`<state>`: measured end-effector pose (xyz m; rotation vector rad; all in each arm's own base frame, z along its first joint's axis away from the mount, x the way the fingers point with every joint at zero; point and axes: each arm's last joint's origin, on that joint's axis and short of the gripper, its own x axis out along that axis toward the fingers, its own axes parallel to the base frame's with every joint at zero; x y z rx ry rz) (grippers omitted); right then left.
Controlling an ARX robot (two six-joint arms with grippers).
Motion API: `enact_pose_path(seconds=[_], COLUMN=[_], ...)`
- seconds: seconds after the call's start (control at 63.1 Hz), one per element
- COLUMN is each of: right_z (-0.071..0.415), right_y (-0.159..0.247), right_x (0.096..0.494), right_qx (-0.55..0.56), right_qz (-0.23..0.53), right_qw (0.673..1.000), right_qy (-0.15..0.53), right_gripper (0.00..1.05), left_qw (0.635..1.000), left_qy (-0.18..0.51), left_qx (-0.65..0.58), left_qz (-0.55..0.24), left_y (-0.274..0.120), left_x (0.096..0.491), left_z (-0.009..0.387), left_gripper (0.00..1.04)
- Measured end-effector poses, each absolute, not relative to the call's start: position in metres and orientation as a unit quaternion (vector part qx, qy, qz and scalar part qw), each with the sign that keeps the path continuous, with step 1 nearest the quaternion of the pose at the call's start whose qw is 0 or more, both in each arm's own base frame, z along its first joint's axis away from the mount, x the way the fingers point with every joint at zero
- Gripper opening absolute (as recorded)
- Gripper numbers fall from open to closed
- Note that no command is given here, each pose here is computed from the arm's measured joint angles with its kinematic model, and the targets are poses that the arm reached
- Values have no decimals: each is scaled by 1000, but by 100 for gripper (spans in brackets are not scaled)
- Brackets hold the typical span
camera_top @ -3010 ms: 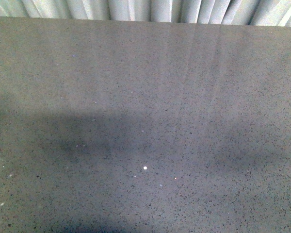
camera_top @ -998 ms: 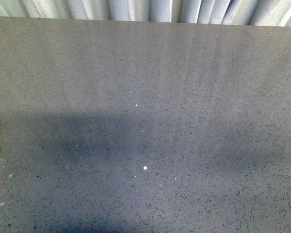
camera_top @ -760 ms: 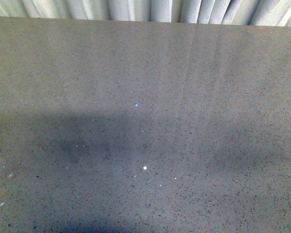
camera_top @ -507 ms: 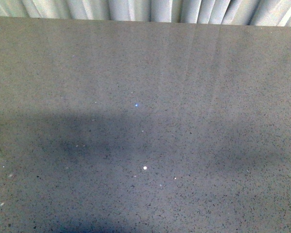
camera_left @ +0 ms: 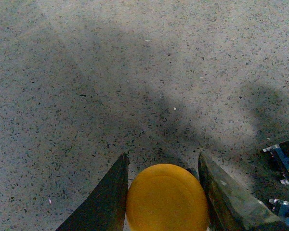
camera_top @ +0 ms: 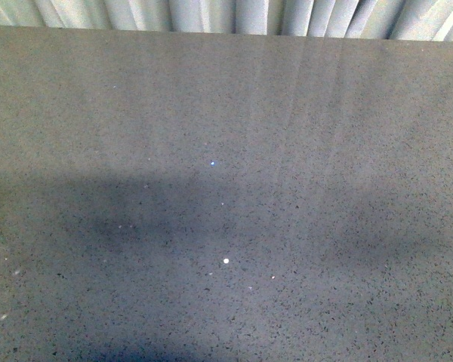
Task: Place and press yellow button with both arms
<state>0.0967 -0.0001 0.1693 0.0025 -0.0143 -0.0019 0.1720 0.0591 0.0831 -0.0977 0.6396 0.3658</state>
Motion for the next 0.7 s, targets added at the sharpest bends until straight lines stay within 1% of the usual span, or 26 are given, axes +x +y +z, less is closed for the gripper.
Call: enact_pose_path(seconds=[0.301, 0.491, 0.602, 0.697], right_z=[169, 169, 169, 169], right_y=[0, 0, 0, 0], right_x=[97, 97, 97, 97], right_qx=[1, 1, 1, 1], right_qz=[-1, -1, -1, -1], right_qw=[1000, 1000, 1000, 1000], right_qy=[-7, -7, -7, -7], right_gripper=[96, 96, 96, 96], left_qw=[935, 935, 938, 945], left_qy=[312, 310, 293, 264], left_qx=[-43, -38, -23, -3], left_qz=[164, 169, 185, 193], left_y=[53, 52, 58, 65], left_x=[172, 170, 170, 179], left_z=[87, 92, 103, 121], left_gripper=[33, 33, 33, 33])
